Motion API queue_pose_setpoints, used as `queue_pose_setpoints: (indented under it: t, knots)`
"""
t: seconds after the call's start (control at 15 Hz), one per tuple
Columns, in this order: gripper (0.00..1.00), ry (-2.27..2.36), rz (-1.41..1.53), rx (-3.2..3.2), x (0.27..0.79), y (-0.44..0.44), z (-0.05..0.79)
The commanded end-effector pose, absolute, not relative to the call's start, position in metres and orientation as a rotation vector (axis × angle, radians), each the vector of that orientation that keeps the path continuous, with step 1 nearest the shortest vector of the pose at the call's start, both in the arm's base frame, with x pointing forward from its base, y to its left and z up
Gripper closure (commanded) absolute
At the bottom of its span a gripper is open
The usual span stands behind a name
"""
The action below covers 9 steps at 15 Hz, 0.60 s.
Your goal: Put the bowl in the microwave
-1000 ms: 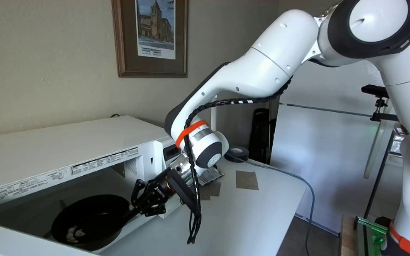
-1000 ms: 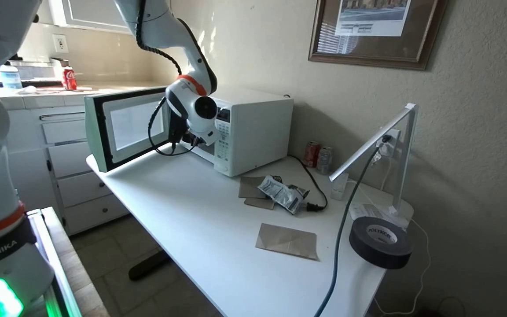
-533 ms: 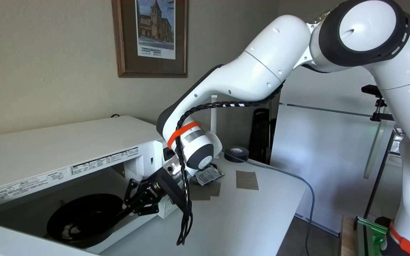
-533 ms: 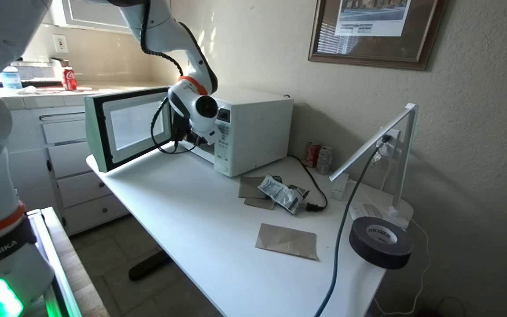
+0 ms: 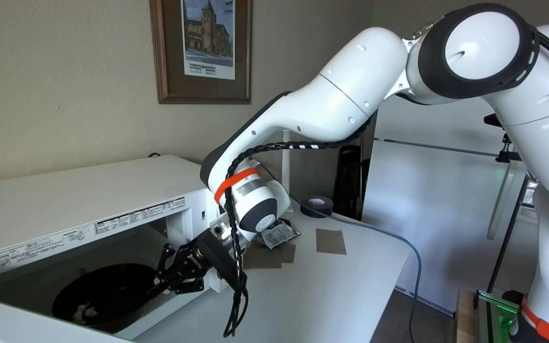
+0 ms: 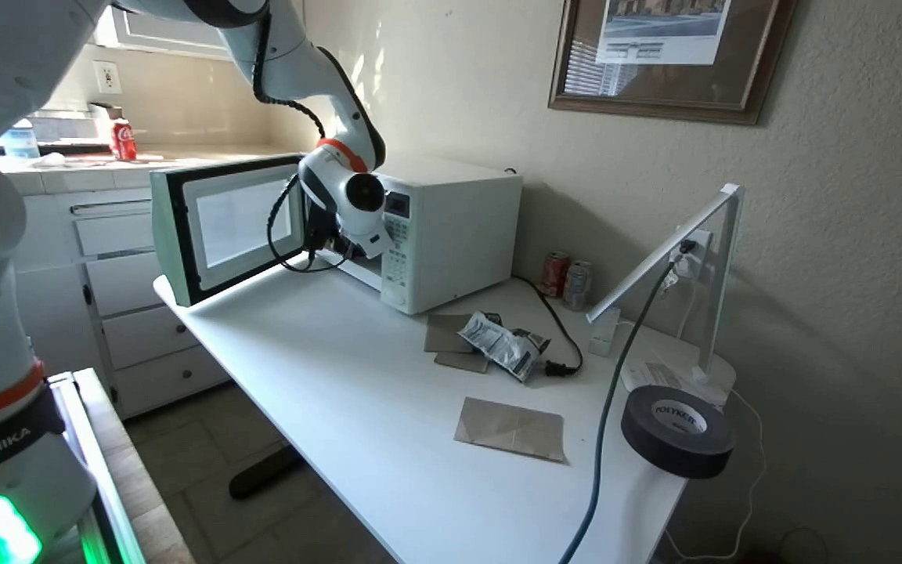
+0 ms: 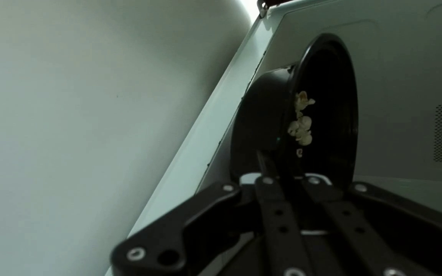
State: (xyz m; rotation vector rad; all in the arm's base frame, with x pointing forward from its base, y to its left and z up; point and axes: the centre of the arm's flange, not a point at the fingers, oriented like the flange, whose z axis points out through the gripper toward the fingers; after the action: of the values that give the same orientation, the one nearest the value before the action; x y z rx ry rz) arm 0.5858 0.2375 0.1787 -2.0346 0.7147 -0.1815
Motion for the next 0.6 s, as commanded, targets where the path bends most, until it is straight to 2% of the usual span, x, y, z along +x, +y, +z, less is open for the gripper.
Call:
queue_pose_setpoints:
  t: [0.0, 0.33, 0.4, 0.53]
  knots:
    - [0.98, 0.764, -0.211, -2.024, 0.599, 0.246, 0.171]
    - [0.96, 0.8, -0.211, -2.031, 0.6021, 0.2489, 0.1734]
    - [0.67, 0.805, -0.209, -2.031, 0.602, 0.2492, 0.1743]
    - [0.66, 0.812, -0.21, -2.027, 0.6024, 0.2495, 0.1752]
